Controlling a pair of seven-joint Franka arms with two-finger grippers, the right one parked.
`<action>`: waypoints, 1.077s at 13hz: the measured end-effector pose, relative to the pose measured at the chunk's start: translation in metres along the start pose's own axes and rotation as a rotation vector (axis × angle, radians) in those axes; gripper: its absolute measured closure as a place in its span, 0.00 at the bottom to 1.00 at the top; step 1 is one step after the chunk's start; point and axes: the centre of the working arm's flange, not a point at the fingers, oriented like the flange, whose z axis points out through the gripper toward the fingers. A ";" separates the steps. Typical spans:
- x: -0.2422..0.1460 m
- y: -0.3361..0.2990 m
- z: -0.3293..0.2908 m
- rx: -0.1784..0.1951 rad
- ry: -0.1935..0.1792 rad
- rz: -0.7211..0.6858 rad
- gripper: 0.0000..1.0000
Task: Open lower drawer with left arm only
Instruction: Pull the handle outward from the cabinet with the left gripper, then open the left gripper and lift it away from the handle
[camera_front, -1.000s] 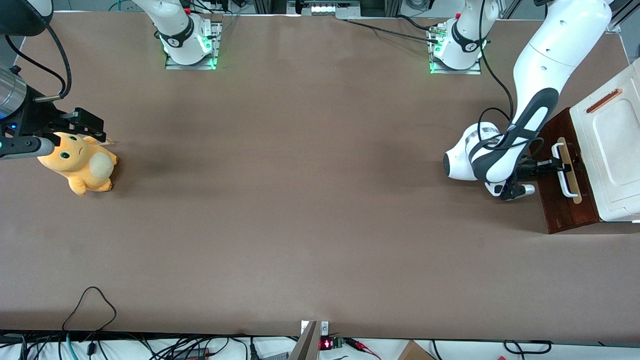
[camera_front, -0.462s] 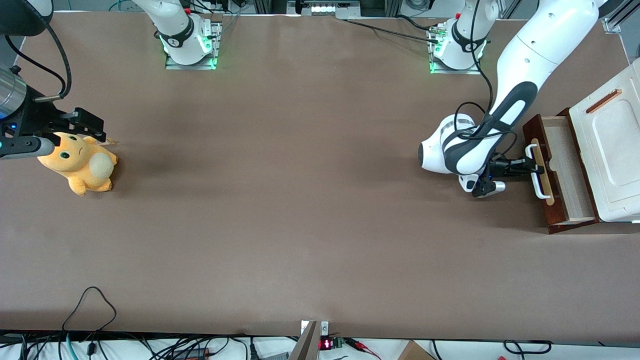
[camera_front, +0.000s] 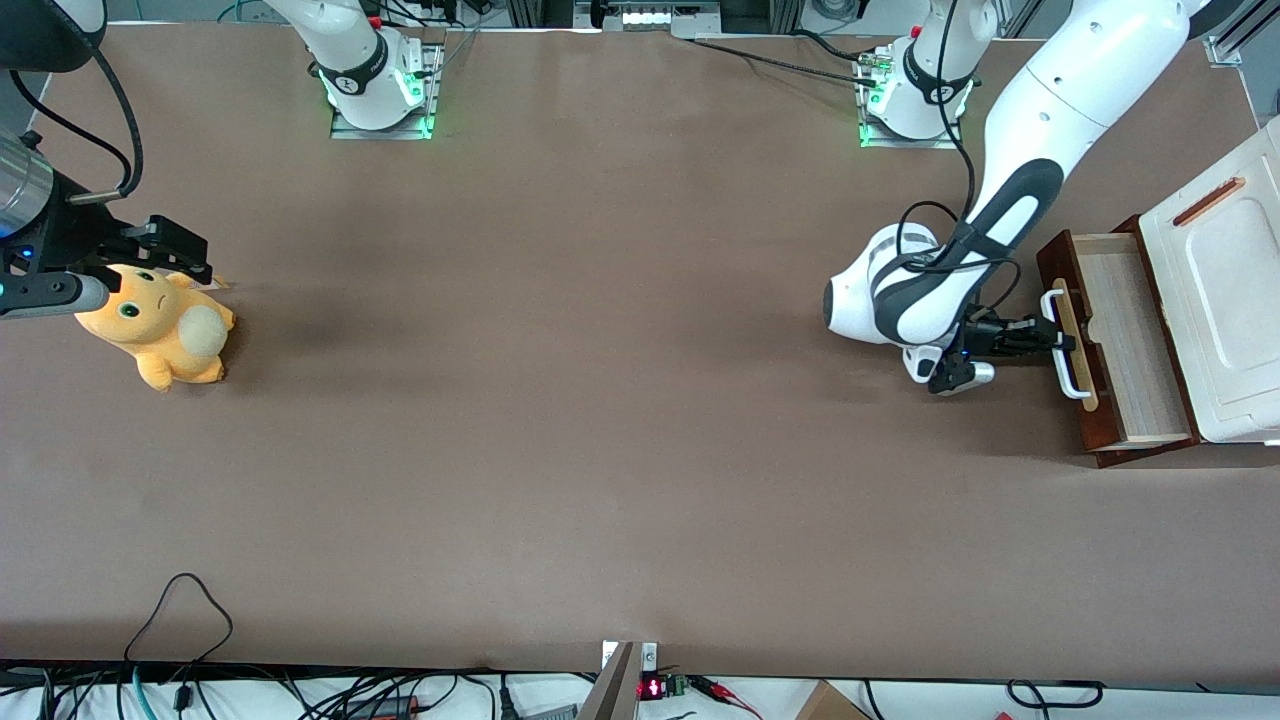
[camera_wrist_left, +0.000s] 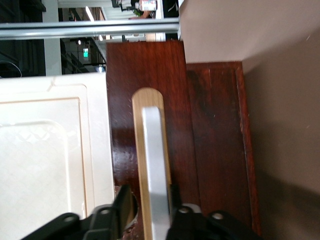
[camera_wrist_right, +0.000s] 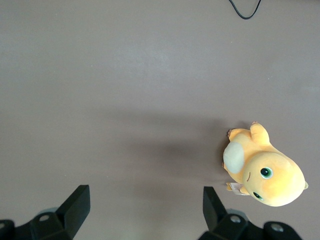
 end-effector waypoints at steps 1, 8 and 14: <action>0.002 -0.002 -0.005 -0.003 0.006 -0.006 0.46; 0.047 -0.130 -0.061 -0.465 -0.187 -0.101 0.00; 0.037 -0.307 -0.064 -0.901 -0.222 -0.058 0.00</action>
